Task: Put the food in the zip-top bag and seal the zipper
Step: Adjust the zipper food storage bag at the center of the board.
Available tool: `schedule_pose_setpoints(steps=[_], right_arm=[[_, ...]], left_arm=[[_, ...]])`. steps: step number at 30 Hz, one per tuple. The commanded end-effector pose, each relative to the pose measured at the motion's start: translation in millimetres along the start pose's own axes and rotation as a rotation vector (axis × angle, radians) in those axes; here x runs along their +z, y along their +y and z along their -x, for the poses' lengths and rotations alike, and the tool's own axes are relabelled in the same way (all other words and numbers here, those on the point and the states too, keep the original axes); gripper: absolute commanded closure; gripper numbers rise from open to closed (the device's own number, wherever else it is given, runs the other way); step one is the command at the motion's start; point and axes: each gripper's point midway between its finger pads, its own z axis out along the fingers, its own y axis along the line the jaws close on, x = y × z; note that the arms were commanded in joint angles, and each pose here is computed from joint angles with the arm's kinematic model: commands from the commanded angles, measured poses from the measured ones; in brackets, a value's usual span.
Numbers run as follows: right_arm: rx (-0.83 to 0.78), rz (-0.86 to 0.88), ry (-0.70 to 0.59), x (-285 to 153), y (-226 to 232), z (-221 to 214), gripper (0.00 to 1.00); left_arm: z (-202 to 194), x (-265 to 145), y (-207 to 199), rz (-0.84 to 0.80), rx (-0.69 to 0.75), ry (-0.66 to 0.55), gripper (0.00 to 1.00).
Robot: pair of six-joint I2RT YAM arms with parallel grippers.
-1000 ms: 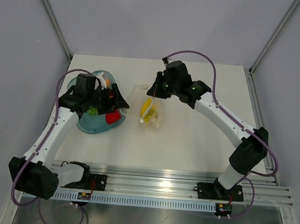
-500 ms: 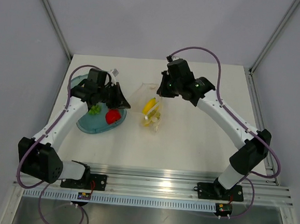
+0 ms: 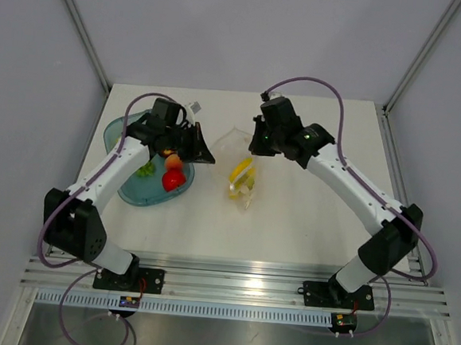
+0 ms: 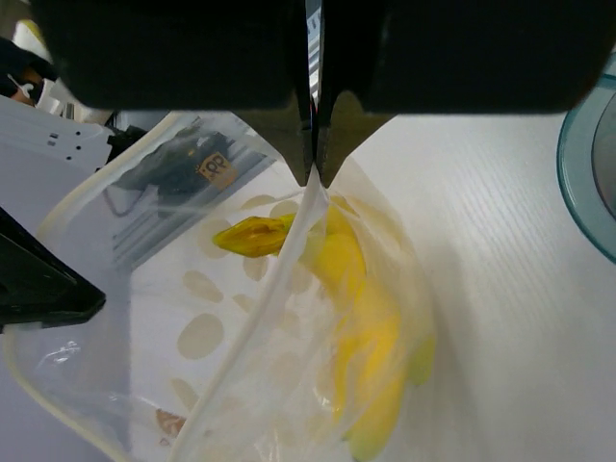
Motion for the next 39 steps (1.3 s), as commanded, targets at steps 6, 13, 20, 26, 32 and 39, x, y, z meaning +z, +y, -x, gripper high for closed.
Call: schedule_pose_setpoints(steps=[6, 13, 20, 26, 32, 39], right_arm=[[0.007, 0.014, 0.012, 20, 7, 4, 1.00], [0.022, 0.044, -0.079, -16, 13, 28, 1.00], [0.050, 0.078, -0.057, -9, 17, 17, 1.00], [0.044, 0.097, -0.055, -8, 21, 18, 1.00], [0.042, 0.095, -0.046, -4, 20, 14, 1.00], [0.050, 0.102, -0.037, -2, 21, 10, 1.00]], left_arm=[[-1, -2, -8, -0.017, 0.049, 0.011, 1.00], [11, -38, -31, -0.029, 0.124, -0.090, 1.00], [-8, -14, 4, 0.048, 0.096, -0.006, 0.99], [1, -24, 0, 0.081, 0.124, -0.023, 0.42], [21, -57, -10, 0.162, 0.180, -0.110, 0.03], [38, -90, 25, 0.291, 0.115, -0.220, 0.03]])
